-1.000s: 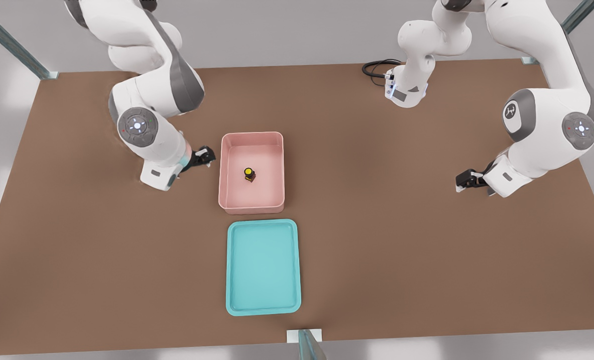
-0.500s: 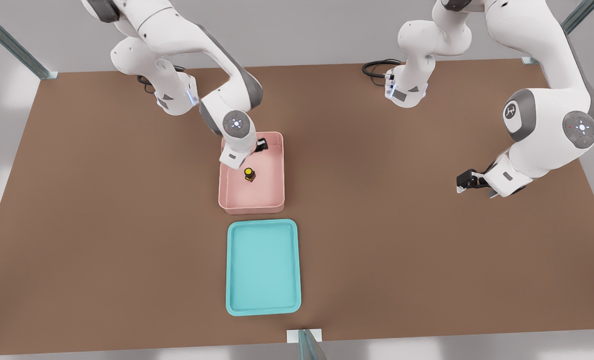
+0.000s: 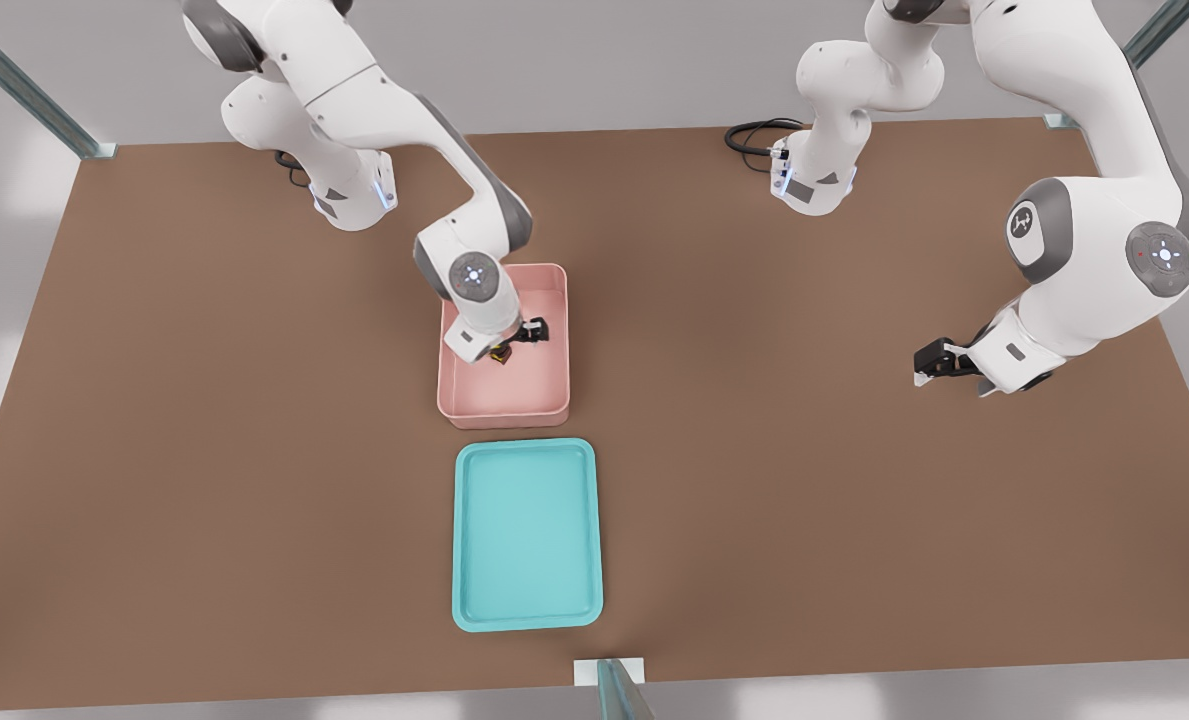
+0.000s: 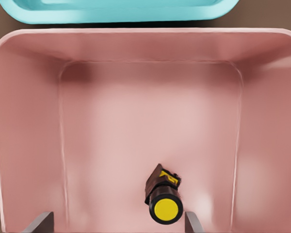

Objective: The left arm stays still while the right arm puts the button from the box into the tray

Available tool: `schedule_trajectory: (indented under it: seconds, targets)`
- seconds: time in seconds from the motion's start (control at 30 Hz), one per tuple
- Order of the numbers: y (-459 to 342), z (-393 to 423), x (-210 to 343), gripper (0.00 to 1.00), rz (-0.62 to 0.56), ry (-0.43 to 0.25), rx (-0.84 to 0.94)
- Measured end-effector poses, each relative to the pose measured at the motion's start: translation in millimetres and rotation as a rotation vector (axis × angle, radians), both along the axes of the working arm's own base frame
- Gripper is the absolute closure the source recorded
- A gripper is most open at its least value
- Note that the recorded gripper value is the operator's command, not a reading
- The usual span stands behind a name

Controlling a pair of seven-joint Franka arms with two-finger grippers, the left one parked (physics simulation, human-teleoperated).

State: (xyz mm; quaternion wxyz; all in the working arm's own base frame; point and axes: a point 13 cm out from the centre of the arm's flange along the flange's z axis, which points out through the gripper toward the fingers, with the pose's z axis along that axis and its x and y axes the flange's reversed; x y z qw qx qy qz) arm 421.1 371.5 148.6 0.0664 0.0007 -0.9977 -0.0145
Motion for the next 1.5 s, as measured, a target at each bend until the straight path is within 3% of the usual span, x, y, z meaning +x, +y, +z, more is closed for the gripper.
schedule_trajectory:
  seconds: [0.33,0.7,0.77,0.87,1.0,1.33,1.5]
  targets:
    - [-25.0,-35.9,4.3,0.0,-0.041,0.014,-0.017]
    - [-36.6,-68.1,-24.1,0.01,-0.017,0.087,-0.035]
    - [-35.7,-74.2,-22.3,0.03,-0.011,0.089,-0.036]
    - [-33.9,-75.8,-16.3,0.18,-0.004,0.084,-0.03]
    - [-32.0,-72.7,-10.2,0.26,0.004,0.074,-0.02]
    - [-32.5,-66.5,-13.8,0.28,0.022,0.086,-0.009]
    - [-29.5,-66.7,-18.6,0.42,0.038,0.095,-0.007]
